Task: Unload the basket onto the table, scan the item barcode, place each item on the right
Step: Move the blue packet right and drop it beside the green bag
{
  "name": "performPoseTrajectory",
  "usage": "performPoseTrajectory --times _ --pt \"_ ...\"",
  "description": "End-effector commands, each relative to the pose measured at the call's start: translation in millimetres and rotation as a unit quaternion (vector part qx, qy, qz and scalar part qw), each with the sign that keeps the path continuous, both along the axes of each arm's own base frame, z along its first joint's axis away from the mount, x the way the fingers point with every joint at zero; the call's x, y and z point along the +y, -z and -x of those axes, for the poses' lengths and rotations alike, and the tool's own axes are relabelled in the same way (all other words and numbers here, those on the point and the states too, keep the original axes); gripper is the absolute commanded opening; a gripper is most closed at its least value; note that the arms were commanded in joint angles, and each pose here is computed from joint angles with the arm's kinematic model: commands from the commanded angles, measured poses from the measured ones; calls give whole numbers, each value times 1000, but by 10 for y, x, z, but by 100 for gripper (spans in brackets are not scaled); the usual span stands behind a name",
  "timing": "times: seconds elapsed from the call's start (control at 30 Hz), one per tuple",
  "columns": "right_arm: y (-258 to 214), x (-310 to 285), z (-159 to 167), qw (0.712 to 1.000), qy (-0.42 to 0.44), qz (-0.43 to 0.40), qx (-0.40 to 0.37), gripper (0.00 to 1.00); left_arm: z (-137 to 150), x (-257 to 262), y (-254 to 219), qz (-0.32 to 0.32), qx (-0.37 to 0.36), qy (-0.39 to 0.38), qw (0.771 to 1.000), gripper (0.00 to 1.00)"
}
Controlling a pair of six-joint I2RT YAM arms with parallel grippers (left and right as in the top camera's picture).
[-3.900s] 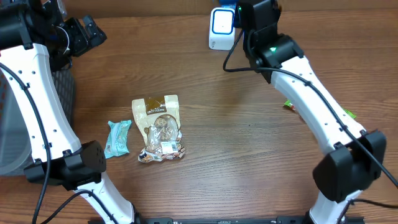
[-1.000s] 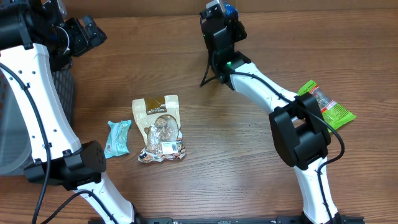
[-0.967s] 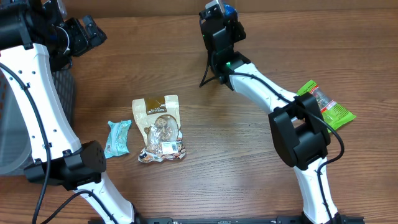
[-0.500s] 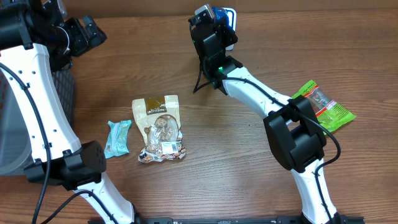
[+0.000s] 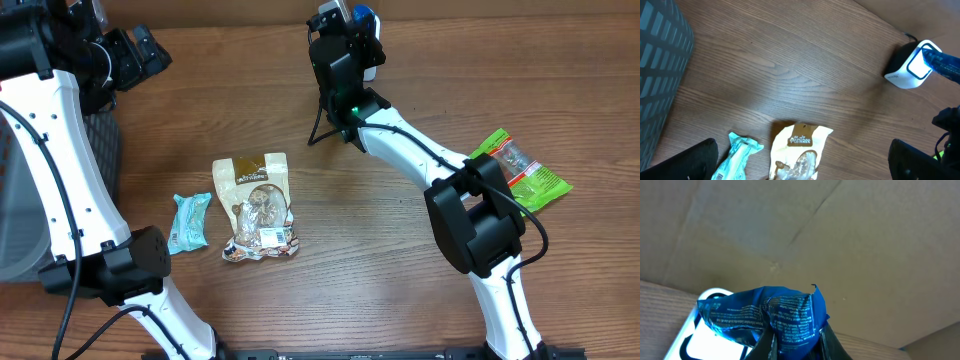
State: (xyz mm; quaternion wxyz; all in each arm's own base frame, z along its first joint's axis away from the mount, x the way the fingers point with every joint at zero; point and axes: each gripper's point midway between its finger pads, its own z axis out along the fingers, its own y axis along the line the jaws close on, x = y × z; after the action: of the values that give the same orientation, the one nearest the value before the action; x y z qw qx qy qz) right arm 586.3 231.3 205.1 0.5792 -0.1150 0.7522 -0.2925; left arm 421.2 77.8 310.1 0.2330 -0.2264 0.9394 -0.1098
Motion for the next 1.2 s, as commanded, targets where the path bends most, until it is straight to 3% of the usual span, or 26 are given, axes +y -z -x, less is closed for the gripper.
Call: performPoseTrajectory --times 0.0,0.1,0.2,0.3,0.43,0.6,0.77,0.87,1.0,1.03,1.17 --pt "-703 -140 141 999 18 -17 -39 4 19 -38 -103 -12 -15 13 1000 100" --pt "-988 -264 333 999 21 -22 -22 4 19 -38 -103 -12 -15 13 1000 100" --pt "-1336 -458 657 996 32 -86 -15 4 19 -38 -103 -12 -15 13 1000 100" --pt "-1606 -706 1013 983 47 -178 -13 4 19 -38 -103 -12 -15 13 1000 100" --pt "-1686 -1165 1483 939 65 -334 38 4 19 -38 -103 -12 -15 13 1000 100" --pt "-1272 -1963 1858 857 165 -468 138 4 19 -38 -103 -12 -15 13 1000 100" --pt "-705 -2462 2011 793 214 -522 231 4 19 -38 -103 -12 -15 13 1000 100" --pt "-231 -2838 2069 750 256 -558 244 4 19 -38 -103 -12 -15 13 1000 100" --pt "222 -3040 2064 729 259 -584 246 4 19 -38 -103 -12 -15 13 1000 100" --pt "348 -3119 2060 728 265 -586 238 6 19 -38 -103 -12 -15 13 1000 100" --pt "635 -3301 2070 727 277 -590 217 34 19 -38 -103 -12 -15 13 1000 100"
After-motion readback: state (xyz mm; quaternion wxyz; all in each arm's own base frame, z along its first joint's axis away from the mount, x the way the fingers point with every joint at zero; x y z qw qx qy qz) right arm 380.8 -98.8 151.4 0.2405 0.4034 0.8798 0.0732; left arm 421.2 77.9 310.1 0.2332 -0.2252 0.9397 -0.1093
